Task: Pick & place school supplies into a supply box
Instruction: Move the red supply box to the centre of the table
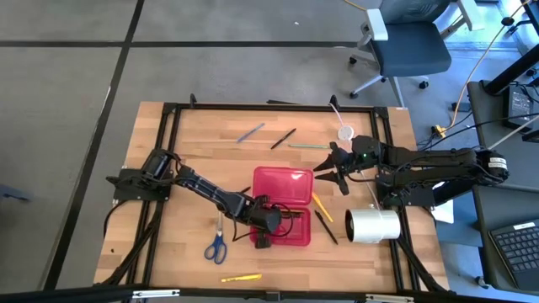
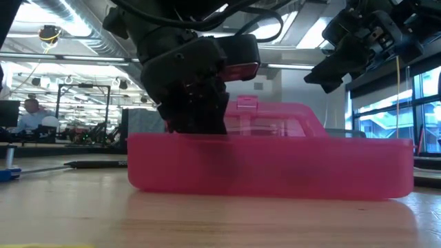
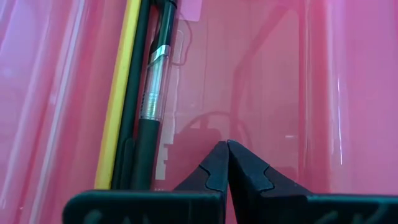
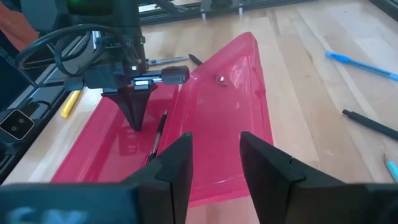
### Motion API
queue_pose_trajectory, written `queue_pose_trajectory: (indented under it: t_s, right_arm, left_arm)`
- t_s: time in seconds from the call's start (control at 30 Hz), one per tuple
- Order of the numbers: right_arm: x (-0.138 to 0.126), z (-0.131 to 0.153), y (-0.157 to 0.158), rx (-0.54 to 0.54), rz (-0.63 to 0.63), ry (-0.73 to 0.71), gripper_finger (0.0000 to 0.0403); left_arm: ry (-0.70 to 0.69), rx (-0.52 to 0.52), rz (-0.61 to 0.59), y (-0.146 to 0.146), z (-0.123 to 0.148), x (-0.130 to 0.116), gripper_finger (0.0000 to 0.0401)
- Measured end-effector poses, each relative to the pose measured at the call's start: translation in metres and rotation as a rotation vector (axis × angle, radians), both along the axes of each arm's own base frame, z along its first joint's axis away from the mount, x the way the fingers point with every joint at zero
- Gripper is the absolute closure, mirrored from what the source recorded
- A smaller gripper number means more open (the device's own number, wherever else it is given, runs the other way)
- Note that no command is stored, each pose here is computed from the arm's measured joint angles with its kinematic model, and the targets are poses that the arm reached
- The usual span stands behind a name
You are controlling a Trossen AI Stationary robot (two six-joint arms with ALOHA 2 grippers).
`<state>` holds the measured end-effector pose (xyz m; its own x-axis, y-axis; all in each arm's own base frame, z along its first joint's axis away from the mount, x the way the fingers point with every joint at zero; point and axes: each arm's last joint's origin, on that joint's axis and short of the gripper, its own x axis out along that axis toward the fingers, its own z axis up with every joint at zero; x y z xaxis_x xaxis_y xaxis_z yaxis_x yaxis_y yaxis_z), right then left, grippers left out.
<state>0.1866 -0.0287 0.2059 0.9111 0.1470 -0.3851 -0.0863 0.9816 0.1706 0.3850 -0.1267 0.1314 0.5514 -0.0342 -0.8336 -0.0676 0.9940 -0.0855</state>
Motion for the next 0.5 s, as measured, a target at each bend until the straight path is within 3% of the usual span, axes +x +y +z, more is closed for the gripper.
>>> queue_pose_trajectory:
  t_s: [0.5]
  right_arm:
    - [0.0, 0.0, 0.0, 0.0, 0.0, 0.0, 0.0266]
  left_arm:
    - [0.006, -0.014, -0.01, -0.0005, 0.0016, -0.0003, 0.0399]
